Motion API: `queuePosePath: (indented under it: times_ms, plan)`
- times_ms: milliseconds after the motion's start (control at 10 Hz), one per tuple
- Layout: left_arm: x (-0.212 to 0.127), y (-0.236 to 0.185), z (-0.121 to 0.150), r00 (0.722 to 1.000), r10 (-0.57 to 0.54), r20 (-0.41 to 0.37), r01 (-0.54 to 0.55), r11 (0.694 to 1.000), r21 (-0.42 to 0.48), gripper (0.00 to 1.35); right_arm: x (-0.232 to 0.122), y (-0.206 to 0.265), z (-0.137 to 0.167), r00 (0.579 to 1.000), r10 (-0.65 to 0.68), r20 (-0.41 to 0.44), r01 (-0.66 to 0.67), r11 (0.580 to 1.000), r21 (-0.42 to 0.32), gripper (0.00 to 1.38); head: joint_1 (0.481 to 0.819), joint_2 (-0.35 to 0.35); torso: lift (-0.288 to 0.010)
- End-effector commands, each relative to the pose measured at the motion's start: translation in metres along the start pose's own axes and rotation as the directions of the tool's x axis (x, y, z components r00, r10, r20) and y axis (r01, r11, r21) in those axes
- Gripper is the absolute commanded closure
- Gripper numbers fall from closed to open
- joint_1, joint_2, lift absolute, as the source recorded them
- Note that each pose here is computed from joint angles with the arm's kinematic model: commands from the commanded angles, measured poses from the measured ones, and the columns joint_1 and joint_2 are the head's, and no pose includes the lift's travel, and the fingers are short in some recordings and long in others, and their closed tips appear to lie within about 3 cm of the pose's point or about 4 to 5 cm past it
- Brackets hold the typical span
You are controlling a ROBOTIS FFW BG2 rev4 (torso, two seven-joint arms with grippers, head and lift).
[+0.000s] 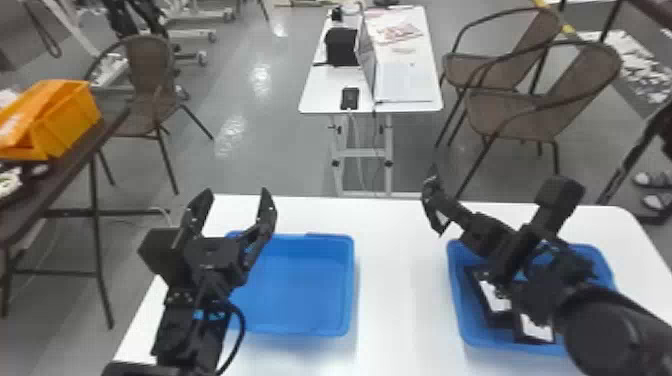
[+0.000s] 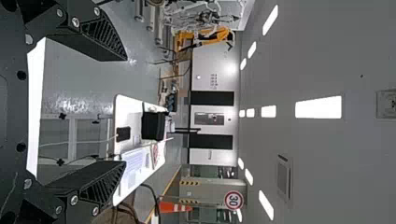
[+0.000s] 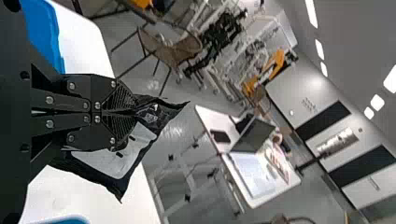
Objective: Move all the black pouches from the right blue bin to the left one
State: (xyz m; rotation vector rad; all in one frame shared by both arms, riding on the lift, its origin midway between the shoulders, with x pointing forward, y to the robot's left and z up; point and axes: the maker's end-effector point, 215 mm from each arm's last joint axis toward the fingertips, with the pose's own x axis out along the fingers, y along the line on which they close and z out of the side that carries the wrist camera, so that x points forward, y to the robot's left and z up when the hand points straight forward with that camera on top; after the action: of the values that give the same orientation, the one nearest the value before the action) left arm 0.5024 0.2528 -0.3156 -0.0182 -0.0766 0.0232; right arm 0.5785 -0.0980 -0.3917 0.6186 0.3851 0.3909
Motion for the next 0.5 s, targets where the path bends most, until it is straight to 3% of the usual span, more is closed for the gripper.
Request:
queuePosePath:
  times_ms: [0,300,400]
  plan:
    - [0.002,-0.002,-0.002,1.000,-0.007,-0.011,0.007,1.000,-0.002,0.24,0.014,0.045,0.015,0.993,0.114,0.006,-0.114,0.993,0.013,1.21,0.695,0.142,0.010]
    - [0.007,-0.014,-0.007,0.999,-0.039,-0.036,0.039,0.999,-0.012,0.24,0.032,0.109,0.053,0.961,0.273,0.048,-0.273,0.962,0.000,1.21,0.695,0.198,0.010]
    - [0.009,-0.022,-0.010,0.996,-0.068,-0.050,0.067,0.998,-0.017,0.24,0.044,0.125,0.054,0.946,0.320,0.046,-0.321,0.947,0.002,1.21,0.678,0.205,0.010]
